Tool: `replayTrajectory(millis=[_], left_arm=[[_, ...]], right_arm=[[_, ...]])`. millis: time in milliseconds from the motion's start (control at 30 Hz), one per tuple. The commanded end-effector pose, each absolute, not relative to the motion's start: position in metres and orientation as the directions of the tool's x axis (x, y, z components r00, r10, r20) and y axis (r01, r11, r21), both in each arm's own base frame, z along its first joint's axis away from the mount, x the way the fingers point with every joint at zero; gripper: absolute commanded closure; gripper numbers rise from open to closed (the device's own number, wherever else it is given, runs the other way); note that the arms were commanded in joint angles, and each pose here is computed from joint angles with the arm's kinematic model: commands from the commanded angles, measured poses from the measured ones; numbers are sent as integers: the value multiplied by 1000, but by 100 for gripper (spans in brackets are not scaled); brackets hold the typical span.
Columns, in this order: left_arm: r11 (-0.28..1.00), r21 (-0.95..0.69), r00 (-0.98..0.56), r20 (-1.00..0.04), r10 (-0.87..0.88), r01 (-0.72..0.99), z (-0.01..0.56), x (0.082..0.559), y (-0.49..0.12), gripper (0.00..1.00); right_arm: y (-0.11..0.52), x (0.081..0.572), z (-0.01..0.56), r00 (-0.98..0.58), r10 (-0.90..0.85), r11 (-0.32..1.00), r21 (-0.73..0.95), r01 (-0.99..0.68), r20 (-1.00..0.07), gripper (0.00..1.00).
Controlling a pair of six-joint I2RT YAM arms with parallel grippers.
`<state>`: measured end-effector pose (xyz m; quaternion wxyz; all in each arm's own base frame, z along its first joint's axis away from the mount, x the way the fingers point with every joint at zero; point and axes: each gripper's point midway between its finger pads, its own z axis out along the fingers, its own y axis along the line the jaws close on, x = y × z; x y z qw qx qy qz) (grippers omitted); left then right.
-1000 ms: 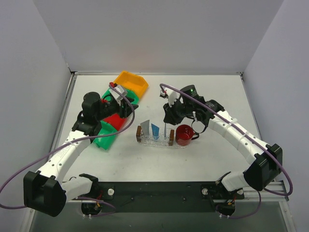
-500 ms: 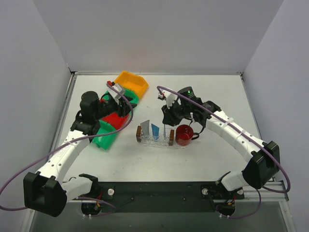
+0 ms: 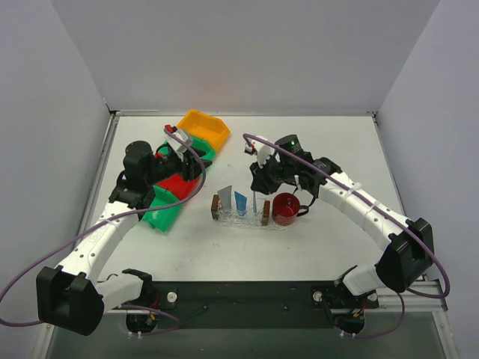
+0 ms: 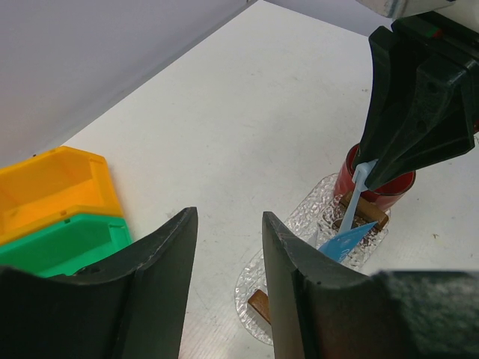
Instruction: Prepare toiletry sets of a toothbrush and toothpaste on the tray
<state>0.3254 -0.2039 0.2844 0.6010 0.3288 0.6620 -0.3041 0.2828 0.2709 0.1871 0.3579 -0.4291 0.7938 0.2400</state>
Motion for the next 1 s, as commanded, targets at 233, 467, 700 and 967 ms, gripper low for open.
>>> replayTrajectory(millis=[233,467,700,967], left_arm=[[587,33,18,-999,31,809,316,323,-203,50],[584,29,14,-999,30,811,315,322,-203,50],[583,26,14,-1000,25,812,314,321,-202,50],[589,23,15,-1000,18,808,314,322,-200,50]], right_arm=[[271,278,185,-349,-521,501,52,-864,-779,100],[271,277,185,-348,-523,497,54,-866,-778,100],[270,275,195,-327,-507,497,39,-867,-798,100],[268,271,196,-301,-488,489,30,-872,-819,100]])
